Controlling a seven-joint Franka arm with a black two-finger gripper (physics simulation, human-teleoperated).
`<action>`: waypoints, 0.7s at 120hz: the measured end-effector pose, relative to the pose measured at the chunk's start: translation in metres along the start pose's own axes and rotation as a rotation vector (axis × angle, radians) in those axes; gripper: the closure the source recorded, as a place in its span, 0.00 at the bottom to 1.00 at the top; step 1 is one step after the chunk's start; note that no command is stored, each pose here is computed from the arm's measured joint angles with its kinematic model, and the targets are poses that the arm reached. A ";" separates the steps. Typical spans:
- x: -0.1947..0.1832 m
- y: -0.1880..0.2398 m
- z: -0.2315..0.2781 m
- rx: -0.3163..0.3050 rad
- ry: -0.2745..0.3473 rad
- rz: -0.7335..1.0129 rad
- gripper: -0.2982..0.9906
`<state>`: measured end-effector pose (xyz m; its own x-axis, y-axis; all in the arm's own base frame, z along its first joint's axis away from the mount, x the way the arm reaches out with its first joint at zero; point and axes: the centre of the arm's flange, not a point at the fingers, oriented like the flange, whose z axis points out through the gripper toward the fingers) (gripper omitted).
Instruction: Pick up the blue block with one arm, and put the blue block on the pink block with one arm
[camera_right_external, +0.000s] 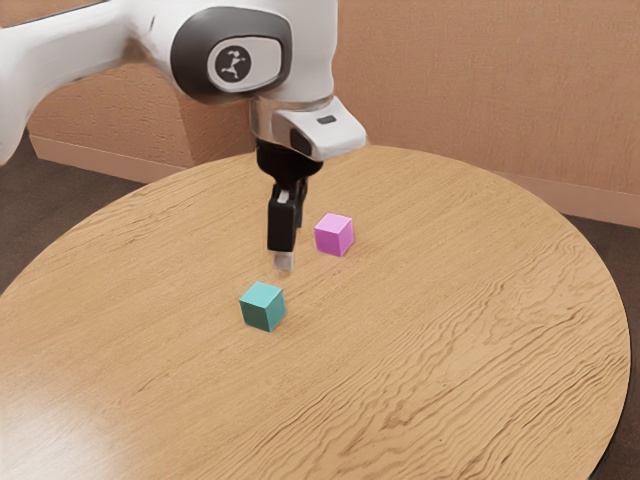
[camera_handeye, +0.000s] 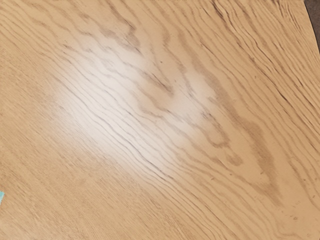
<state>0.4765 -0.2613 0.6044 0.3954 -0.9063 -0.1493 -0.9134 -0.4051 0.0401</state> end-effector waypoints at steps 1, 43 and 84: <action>0.000 -0.001 0.000 0.001 0.001 -0.001 0.23; -0.093 -0.080 0.081 -0.055 -0.012 -0.123 0.23; -0.199 -0.166 0.168 0.017 0.136 0.004 0.23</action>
<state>0.5328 0.0066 0.4617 0.4001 -0.9164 -0.0137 -0.9161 -0.4003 0.0232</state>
